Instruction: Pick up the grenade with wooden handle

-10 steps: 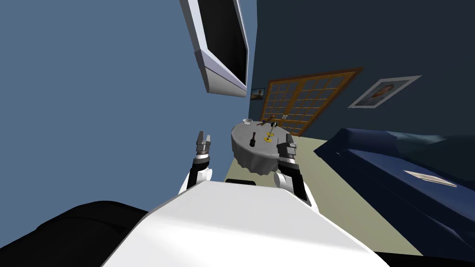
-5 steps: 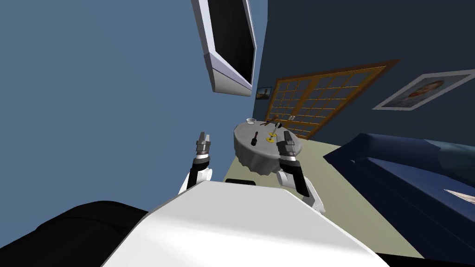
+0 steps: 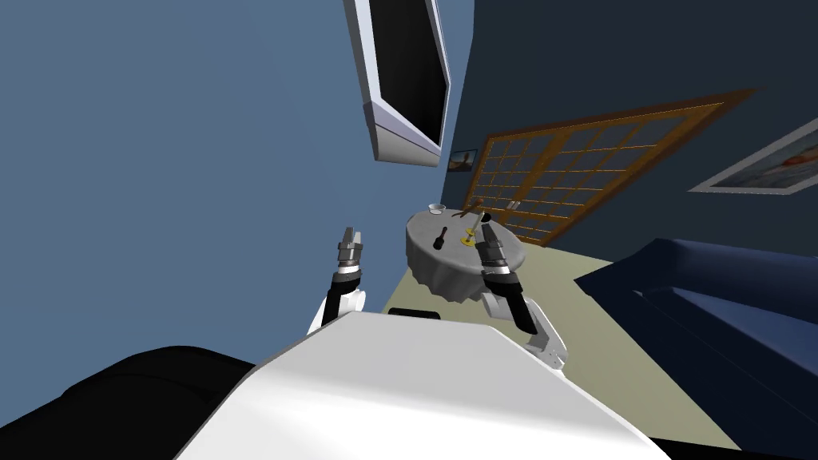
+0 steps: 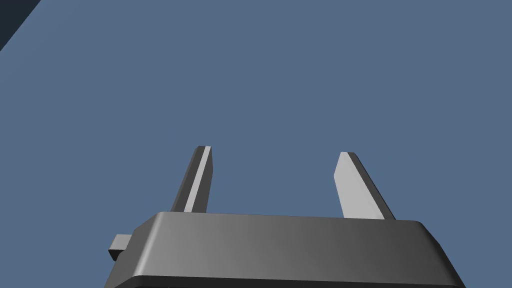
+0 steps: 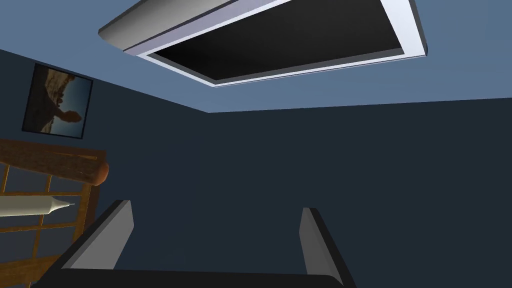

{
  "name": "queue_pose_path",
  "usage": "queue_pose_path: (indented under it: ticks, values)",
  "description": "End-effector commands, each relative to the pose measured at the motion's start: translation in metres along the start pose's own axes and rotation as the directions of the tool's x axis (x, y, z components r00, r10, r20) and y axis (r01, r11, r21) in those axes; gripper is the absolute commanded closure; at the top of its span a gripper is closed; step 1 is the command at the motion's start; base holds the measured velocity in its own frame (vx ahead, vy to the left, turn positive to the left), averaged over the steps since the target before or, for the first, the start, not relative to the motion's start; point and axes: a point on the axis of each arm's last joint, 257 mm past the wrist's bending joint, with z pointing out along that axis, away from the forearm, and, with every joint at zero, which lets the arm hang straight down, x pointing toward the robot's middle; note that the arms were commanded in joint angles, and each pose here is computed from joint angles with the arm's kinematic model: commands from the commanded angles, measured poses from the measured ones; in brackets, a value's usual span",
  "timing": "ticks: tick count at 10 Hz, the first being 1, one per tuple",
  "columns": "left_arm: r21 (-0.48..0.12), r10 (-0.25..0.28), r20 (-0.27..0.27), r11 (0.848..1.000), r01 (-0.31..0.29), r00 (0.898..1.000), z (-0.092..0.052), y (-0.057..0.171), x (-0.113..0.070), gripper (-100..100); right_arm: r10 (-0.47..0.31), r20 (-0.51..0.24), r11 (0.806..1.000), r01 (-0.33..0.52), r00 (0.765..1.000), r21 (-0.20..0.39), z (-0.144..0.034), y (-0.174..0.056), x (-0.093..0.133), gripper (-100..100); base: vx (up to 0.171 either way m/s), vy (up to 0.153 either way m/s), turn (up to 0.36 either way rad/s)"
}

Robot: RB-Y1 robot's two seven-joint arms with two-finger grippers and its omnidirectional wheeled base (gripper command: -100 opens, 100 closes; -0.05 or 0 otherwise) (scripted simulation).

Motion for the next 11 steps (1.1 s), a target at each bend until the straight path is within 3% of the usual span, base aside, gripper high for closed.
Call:
queue_pose_path:
  ticks: [1,5,7,11]
  values:
    - [0.0,0.0,0.0,1.0,0.0,1.0,0.0,0.0,0.0,0,-0.035,-0.038,0.999,0.035,0.999,-0.016,0.002,0.001,0.004,-100,-0.033,-0.04,0.094]
    - [0.0,0.0,0.0,1.0,0.0,1.0,0.0,0.0,0.0,0,-0.159,-0.148,0.986,0.149,0.976,-0.076,0.007,0.002,0.017,-100,-0.037,-0.047,0.153]
    - [0.0,0.0,0.0,1.0,0.0,1.0,0.0,0.0,0.0,0,-0.226,-0.202,0.972,0.207,0.953,-0.113,0.008,0.001,0.024,-100,-0.029,-0.038,0.159]
    - [0.0,0.0,0.0,1.0,0.0,1.0,0.0,0.0,0.0,0,-0.366,-0.304,0.927,0.318,0.879,-0.197,0.007,-0.005,0.038,-100,-0.036,-0.037,0.158]
